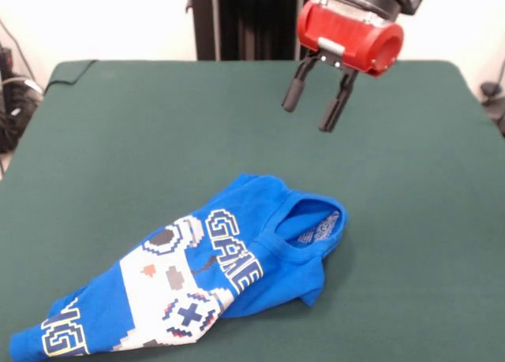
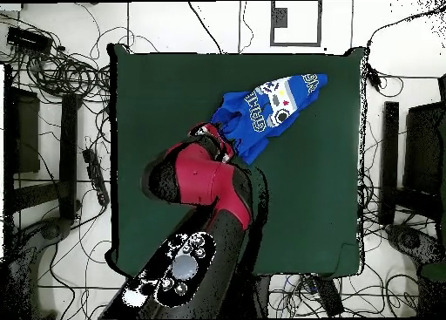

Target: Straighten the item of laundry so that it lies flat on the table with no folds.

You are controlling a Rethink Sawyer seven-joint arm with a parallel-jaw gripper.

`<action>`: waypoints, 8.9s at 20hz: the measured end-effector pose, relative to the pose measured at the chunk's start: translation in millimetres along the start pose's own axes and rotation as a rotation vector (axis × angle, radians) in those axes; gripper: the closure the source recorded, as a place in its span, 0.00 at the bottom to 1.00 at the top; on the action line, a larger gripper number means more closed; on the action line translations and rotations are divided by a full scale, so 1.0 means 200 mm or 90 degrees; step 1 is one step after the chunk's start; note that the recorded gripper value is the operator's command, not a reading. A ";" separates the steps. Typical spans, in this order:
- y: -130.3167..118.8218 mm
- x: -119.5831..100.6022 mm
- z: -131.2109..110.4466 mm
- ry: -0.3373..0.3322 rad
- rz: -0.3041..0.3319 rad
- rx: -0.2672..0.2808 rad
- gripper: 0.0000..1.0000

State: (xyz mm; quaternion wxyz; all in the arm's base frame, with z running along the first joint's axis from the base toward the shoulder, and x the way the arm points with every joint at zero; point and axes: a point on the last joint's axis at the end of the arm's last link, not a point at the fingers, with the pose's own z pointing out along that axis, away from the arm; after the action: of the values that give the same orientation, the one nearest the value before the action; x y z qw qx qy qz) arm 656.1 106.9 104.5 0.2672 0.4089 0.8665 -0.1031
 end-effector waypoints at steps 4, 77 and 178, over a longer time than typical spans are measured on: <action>-0.05 -0.07 -0.01 0.036 0.021 0.046 0.00; 0.26 0.40 0.70 0.122 -0.109 0.173 0.00; 0.74 0.52 0.73 0.083 -0.214 0.191 1.00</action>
State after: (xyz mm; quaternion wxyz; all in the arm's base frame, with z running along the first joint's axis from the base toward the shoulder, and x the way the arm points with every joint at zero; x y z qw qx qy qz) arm 770.4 211.1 -68.8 0.1258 0.2997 0.9128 -0.2473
